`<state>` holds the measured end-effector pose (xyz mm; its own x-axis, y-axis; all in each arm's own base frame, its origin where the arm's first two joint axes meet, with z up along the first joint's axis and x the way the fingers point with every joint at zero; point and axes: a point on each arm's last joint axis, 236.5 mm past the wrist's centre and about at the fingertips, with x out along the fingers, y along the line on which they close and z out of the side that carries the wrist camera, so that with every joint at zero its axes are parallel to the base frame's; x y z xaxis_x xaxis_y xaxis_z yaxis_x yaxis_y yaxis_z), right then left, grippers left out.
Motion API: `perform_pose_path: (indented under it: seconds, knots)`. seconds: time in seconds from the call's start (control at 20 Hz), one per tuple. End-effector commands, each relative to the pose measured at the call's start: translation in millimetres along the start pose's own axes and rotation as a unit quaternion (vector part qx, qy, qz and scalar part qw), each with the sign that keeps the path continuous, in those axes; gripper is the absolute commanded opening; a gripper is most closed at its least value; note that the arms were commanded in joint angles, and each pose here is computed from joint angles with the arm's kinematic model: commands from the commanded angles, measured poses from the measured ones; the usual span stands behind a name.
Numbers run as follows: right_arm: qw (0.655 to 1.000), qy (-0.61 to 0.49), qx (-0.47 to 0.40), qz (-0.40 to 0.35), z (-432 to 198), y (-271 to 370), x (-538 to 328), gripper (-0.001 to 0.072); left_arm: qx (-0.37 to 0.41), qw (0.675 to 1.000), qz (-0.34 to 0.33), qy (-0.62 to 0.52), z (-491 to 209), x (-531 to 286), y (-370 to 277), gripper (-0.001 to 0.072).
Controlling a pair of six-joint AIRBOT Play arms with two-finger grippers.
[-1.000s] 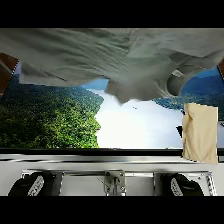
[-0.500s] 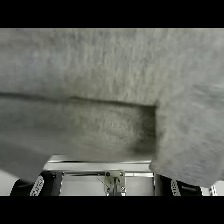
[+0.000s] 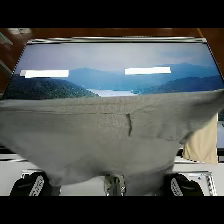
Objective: Fold the shirts.
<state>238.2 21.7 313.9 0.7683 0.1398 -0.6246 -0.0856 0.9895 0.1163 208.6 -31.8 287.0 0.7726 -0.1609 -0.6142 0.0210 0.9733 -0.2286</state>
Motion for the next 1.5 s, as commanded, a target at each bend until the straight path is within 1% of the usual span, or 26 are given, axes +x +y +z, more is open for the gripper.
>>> perform_pose_path:
  seconds: [0.0,0.15,0.3,0.4,0.5,0.65,0.8,1.0,1.1,1.25,1.35,1.45]
  knots:
    - [0.991,0.123,0.052,0.015,-37.4,-23.8,109.9,0.0066,-0.053,0.992,0.005,0.114,-51.5,79.4,30.2,0.0039]
    - [0.994,0.081,0.059,0.048,-15.1,-7.9,221.4,0.0066,-0.095,0.986,0.016,0.137,-48.2,158.4,61.3,0.0039]
    - [0.997,0.009,0.052,0.055,13.2,11.6,312.0,0.0066,-0.126,0.985,0.017,0.117,-23.1,237.7,88.4,0.0039]
    - [0.996,-0.050,0.057,0.046,33.2,9.3,346.8,0.0066,-0.121,0.989,-0.012,0.087,-2.9,286.0,92.6,0.0040]
    - [0.991,-0.106,0.079,0.036,52.8,-0.7,365.5,0.0066,-0.122,0.990,-0.038,0.058,14.6,324.0,94.6,0.0039]
    - [0.983,-0.145,0.108,0.025,63.4,-12.7,382.7,0.0066,-0.126,0.991,-0.033,0.016,37.7,362.7,102.8,0.0039]
    - [0.989,-0.090,0.112,0.022,28.4,-14.0,412.5,0.0066,-0.119,0.993,-0.026,-0.001,40.0,388.8,97.4,0.0039]
    - [0.991,0.003,0.131,0.018,-32.7,-15.5,451.0,0.0066,-0.113,0.992,-0.040,0.045,5.7,419.4,77.0,0.0039]
    - [0.990,0.021,0.137,0.014,-48.2,-17.6,463.0,0.0066,-0.109,0.990,-0.048,0.071,-11.0,428.3,67.5,0.0039]
    - [0.990,0.028,0.139,0.006,-55.9,-27.5,468.8,0.0066,-0.093,0.991,-0.044,0.090,-22.6,430.5,69.6,0.0039]
    - [0.988,0.036,0.147,0.000,-58.5,-38.4,467.0,0.0066,-0.079,0.987,-0.044,0.131,-41.4,425.6,73.1,0.0039]
    - [0.984,0.083,0.159,-0.001,-79.8,-43.4,462.9,0.0066,-0.063,0.979,-0.039,0.191,-69.3,416.6,76.3,0.0039]
